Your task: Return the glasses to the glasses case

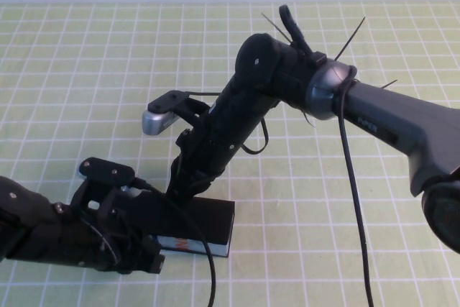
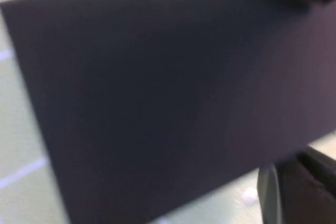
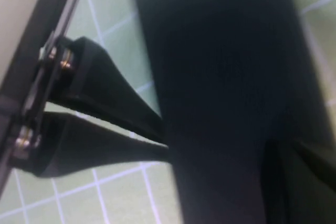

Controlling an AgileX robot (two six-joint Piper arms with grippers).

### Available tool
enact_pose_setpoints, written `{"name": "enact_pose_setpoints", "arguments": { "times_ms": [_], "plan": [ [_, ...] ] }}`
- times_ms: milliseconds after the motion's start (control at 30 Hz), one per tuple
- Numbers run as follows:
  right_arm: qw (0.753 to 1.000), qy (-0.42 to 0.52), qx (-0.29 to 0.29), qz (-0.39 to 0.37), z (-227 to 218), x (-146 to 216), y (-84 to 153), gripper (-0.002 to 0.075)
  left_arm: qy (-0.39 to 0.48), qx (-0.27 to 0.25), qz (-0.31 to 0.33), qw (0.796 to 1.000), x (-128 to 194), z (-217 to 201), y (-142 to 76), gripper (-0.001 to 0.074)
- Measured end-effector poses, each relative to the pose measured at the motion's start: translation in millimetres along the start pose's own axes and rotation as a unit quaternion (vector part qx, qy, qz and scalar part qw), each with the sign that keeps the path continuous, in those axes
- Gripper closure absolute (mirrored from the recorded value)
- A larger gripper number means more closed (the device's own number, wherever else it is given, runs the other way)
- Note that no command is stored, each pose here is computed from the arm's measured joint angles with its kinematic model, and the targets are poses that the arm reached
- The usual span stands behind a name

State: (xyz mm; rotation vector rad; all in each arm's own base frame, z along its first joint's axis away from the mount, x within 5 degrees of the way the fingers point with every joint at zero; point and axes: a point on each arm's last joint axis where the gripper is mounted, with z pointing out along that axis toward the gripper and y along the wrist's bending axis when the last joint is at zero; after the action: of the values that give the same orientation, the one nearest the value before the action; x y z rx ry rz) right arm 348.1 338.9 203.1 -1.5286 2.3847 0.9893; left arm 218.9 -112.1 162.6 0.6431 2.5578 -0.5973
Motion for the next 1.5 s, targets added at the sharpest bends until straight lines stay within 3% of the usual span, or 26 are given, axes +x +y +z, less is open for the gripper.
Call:
{"name": "enact_pose_setpoints", "arguments": {
  "times_ms": [167, 300, 367, 433, 567, 700, 833, 967, 1100, 1300, 1500],
  "plan": [
    [1.000, 0.009, 0.002, 0.006, 3.7, -0.3, 4.1, 0.0743, 0.046, 0.056, 0.045, 0.996, 2.0, -3.2, -10.2, 0.0738],
    [1.000, 0.009, 0.003, 0.010, 3.7, -0.2, 4.0, 0.0743, 0.121, 0.111, 0.099, 0.981, -3.9, -14.9, -20.5, 0.0738],
    [1.000, 0.009, 0.003, 0.016, 3.7, -0.2, 4.0, 0.0743, 0.167, 0.114, 0.118, 0.972, -8.3, -23.4, -21.1, 0.0738],
    [1.000, 0.011, 0.004, 0.019, 4.6, 0.2, 3.3, 0.0743, 0.218, 0.087, 0.129, 0.963, -14.9, -34.5, -17.2, 0.0738],
    [1.000, 0.014, 0.001, 0.024, 7.8, 1.2, 1.3, 0.0743, 0.246, -0.036, 0.125, 0.960, -31.9, -61.7, -4.4, 0.0738],
    [1.000, 0.014, -0.001, 0.024, 8.0, 0.8, 1.3, 0.0743, 0.162, -0.138, 0.104, 0.972, -52.8, -99.2, -4.9, 0.0738],
    [1.000, 0.013, 0.001, 0.023, 5.9, 0.5, 1.5, 0.0743, 0.052, -0.177, 0.084, 0.979, -57.8, -138.0, -17.1, 0.0738],
    [1.000, 0.012, 0.021, 0.008, -7.6, -1.6, 6.4, 0.0743, -0.027, -0.185, 0.080, 0.979, -50.1, -174.4, -32.8, 0.0738],
    [0.998, -0.013, 0.058, -0.021, -49.6, -8.7, 24.3, 0.0743, -0.099, -0.178, 0.082, 0.976, -30.7, -208.2, -50.1, 0.0738],
    [0.988, -0.064, 0.134, -0.039, -127.5, -12.9, 66.6, 0.0743, -0.174, -0.158, 0.082, 0.969, 16.8, -233.9, -67.7, 0.0738],
    [0.962, -0.125, 0.242, -0.023, -207.8, -0.4, 118.6, 0.0743, -0.220, -0.129, 0.081, 0.964, 61.7, -239.0, -77.8, 0.0738]
  ]
}}
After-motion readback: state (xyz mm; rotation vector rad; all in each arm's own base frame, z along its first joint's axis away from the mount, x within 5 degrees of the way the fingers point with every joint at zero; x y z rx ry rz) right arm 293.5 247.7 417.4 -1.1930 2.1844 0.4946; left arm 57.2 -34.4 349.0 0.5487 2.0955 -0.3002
